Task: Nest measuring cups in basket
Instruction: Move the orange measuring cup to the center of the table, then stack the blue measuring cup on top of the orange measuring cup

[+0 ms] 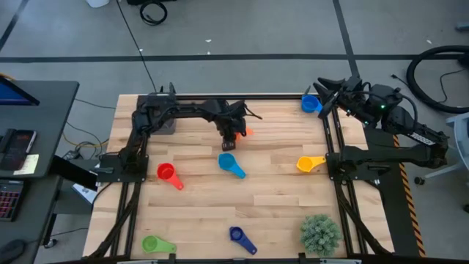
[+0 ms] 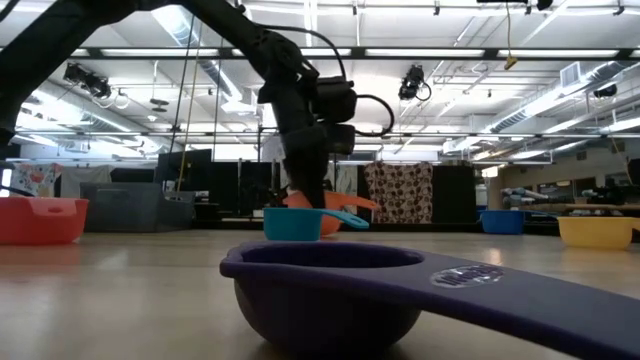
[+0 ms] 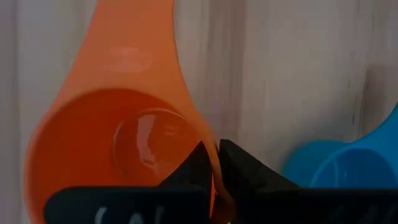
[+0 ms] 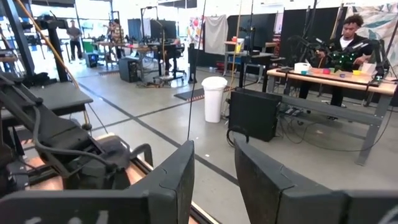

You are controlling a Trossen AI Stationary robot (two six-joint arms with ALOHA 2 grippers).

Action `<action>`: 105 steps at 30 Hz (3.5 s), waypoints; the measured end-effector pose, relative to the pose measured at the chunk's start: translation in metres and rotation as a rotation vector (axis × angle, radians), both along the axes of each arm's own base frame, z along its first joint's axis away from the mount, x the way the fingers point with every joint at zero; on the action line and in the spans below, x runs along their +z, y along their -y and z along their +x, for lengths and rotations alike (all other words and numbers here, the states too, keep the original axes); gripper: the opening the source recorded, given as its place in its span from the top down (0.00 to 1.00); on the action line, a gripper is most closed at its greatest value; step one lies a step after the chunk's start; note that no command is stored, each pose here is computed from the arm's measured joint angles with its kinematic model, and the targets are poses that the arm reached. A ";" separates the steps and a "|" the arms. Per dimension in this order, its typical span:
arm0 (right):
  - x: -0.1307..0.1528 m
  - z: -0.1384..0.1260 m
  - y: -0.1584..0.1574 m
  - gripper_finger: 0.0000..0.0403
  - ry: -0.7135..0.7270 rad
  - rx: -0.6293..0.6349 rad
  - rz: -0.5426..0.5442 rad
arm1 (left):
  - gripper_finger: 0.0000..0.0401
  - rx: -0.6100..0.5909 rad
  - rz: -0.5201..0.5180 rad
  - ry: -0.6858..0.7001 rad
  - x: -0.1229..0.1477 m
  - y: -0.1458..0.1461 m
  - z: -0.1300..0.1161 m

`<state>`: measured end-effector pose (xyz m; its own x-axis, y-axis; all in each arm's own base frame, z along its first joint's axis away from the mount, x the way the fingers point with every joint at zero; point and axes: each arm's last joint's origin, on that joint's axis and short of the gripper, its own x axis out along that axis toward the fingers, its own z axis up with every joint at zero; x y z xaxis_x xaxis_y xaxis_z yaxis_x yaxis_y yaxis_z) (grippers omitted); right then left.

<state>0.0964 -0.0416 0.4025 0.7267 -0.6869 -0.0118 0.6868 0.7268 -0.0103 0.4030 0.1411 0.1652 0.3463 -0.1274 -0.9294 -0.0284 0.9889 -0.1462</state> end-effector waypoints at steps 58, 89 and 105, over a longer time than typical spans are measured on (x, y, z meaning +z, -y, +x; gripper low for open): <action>-0.051 0.010 0.029 0.64 -0.342 -0.166 0.382 | 0.69 0.309 0.013 0.244 0.220 -0.010 -0.021; -0.175 0.040 0.180 0.64 -0.719 -0.400 1.012 | 0.69 0.514 0.101 0.405 0.286 -0.004 -0.083; -0.225 0.046 0.206 0.64 -0.942 -0.419 1.026 | 0.69 0.514 0.101 0.406 0.286 -0.004 -0.083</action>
